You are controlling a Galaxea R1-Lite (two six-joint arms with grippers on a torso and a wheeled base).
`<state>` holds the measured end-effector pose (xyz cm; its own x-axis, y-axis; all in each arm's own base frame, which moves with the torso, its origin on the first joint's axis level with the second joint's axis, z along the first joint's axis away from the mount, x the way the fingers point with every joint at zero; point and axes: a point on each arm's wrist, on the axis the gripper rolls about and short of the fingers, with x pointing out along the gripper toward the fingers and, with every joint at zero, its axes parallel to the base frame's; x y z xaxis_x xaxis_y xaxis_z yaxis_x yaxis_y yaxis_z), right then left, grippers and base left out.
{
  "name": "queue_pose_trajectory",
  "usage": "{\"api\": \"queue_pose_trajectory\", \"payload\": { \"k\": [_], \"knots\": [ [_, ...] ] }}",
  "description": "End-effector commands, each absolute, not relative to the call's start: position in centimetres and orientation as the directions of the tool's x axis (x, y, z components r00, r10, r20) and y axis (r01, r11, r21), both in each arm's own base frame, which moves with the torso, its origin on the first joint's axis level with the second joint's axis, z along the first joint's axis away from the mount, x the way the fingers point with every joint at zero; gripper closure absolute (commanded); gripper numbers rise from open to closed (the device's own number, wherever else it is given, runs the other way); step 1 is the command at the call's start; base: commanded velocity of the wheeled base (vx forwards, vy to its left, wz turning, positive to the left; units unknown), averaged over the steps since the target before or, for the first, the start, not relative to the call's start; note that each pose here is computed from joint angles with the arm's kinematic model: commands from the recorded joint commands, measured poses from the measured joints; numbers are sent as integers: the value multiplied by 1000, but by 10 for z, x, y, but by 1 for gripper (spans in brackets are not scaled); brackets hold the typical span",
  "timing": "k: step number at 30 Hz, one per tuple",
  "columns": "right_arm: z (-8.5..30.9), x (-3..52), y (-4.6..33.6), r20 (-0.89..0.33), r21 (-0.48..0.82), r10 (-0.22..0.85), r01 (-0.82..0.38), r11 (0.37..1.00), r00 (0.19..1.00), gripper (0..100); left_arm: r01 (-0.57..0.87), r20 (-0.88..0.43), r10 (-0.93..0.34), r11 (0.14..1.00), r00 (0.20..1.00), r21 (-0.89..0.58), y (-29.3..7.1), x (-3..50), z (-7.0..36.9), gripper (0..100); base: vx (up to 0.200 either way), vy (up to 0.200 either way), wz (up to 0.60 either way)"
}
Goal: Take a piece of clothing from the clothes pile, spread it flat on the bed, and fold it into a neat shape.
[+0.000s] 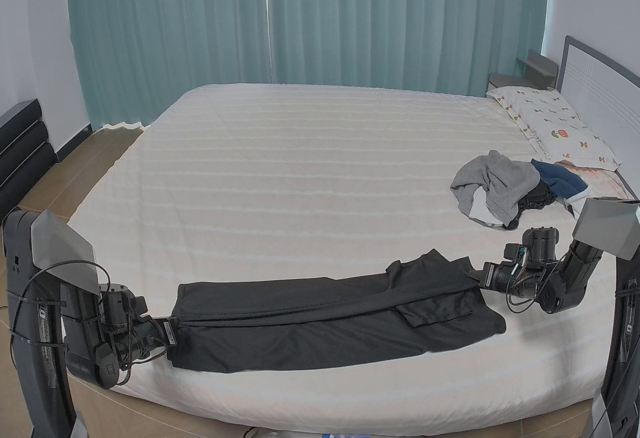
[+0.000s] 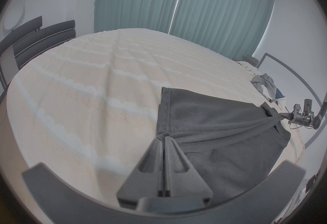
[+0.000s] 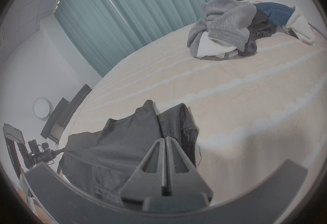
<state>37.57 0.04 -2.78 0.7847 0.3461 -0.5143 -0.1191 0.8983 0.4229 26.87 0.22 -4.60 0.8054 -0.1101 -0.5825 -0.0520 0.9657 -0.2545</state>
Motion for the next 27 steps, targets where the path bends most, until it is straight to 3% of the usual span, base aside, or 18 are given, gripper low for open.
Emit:
{"api": "queue_pose_trajectory", "payload": {
  "k": [1, 2, 3, 11, 19, 27],
  "knots": [
    [-35, 375, 1, -528, 426, 349, -114, 898, 774, 100, -53, -596, -113, 966, 795, -254, 1, 265, -48, 0, 0, 0, 0],
    [-34, 375, 1, -526, 425, 349, -115, 898, 776, 100, -53, -595, -113, 966, 796, -254, 1, 265, -48, 0, 0, 0, 0],
    [-32, 375, 1, -522, 426, 350, -118, 897, 778, 0, -54, -591, -111, 965, 799, -255, 1, 264, -47, 0, 0, 0, 0],
    [-1, 376, -13, -456, 458, 328, -97, 883, 828, 0, -90, -579, -95, 955, 810, -284, 6, 255, -33, 0, 0, 0, 0],
    [32, 386, 5, -367, 586, 376, -103, 804, 850, 0, -149, -394, -93, 827, 915, -543, 7, 277, 8, 0, 0, 0, 0],
    [4, 404, 42, -427, 666, 453, -66, 743, 782, 0, -246, -446, -94, 724, 890, -645, 8, 319, -12, 0, 0, 0, 0]
  ]
}}
